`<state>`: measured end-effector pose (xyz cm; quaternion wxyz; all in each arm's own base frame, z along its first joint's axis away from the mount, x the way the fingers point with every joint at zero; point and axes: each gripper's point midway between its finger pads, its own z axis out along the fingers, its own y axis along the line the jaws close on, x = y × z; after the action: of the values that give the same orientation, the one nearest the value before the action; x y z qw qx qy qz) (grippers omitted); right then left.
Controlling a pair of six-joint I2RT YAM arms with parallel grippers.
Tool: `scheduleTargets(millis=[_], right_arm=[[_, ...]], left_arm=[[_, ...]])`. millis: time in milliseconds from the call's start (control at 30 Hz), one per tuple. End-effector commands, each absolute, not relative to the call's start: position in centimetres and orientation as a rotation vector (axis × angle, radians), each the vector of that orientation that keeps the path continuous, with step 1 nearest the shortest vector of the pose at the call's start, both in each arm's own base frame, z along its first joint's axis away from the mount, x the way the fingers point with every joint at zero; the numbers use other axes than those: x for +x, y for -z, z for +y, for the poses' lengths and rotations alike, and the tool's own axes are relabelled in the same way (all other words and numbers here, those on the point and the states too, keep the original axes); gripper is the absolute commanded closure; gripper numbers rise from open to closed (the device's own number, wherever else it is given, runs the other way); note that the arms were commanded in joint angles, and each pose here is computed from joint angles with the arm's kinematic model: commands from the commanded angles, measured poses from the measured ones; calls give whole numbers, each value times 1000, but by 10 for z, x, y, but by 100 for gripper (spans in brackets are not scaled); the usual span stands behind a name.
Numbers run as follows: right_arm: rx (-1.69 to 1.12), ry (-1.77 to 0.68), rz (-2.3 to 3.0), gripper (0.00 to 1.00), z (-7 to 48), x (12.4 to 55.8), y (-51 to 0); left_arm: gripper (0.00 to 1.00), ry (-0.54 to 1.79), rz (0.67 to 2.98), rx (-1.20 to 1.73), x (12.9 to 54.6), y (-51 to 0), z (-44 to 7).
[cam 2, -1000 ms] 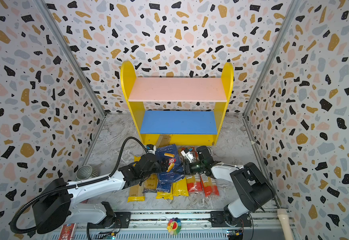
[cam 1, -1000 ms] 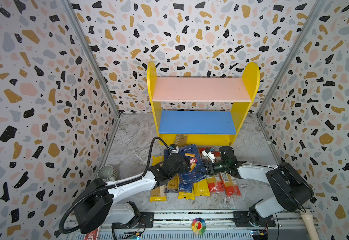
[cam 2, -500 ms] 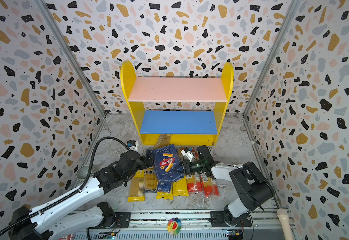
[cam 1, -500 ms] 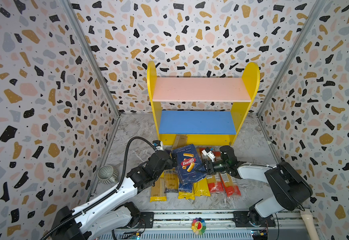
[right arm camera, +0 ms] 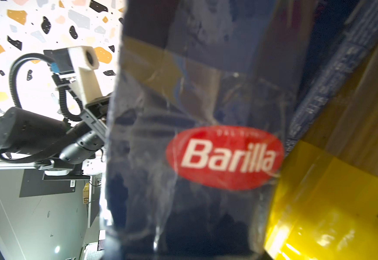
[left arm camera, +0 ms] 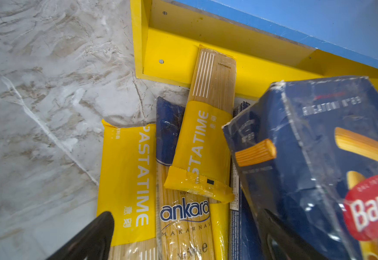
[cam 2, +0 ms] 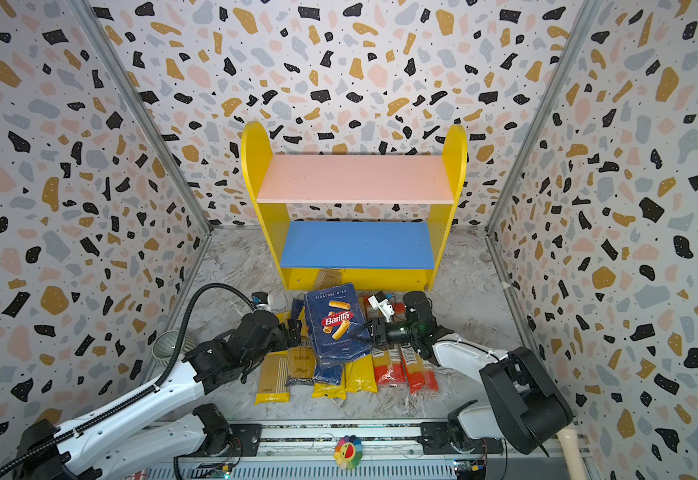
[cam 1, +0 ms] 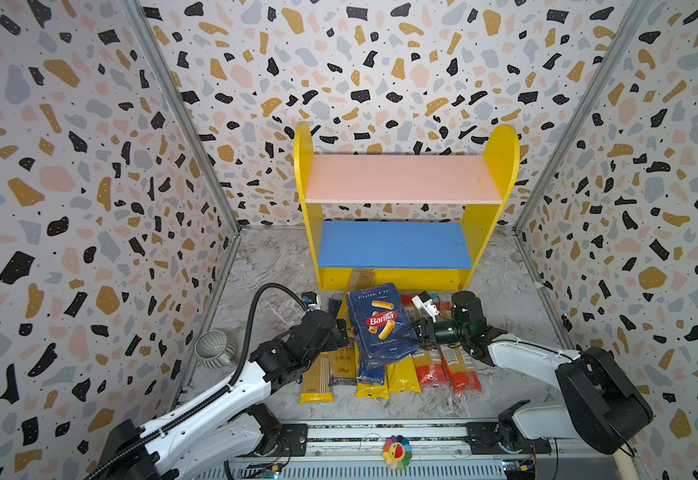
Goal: Place and organize the pasta boxes and bags onto the shelf
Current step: 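Grasp and lift the Rigatoni box with the right gripper while the left steadies it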
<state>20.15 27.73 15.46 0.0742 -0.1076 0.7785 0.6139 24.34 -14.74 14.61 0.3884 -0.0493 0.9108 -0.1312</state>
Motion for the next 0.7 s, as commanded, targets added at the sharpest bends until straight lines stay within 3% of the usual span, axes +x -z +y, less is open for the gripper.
scheduleTargets(millis=[0,333,667], right_arm=[[-516,-1899,2109,76,279,196,-213],[-567,-1741,2030,76,270,194,-285],[-584,-1687,1926,76,268,198,-358]], left_arm=[[0,282,2298,-151,245,-161,-136],[0,193,2227,-182,236,-193,-105],[1,230,2212,-179,234,-204,-106]])
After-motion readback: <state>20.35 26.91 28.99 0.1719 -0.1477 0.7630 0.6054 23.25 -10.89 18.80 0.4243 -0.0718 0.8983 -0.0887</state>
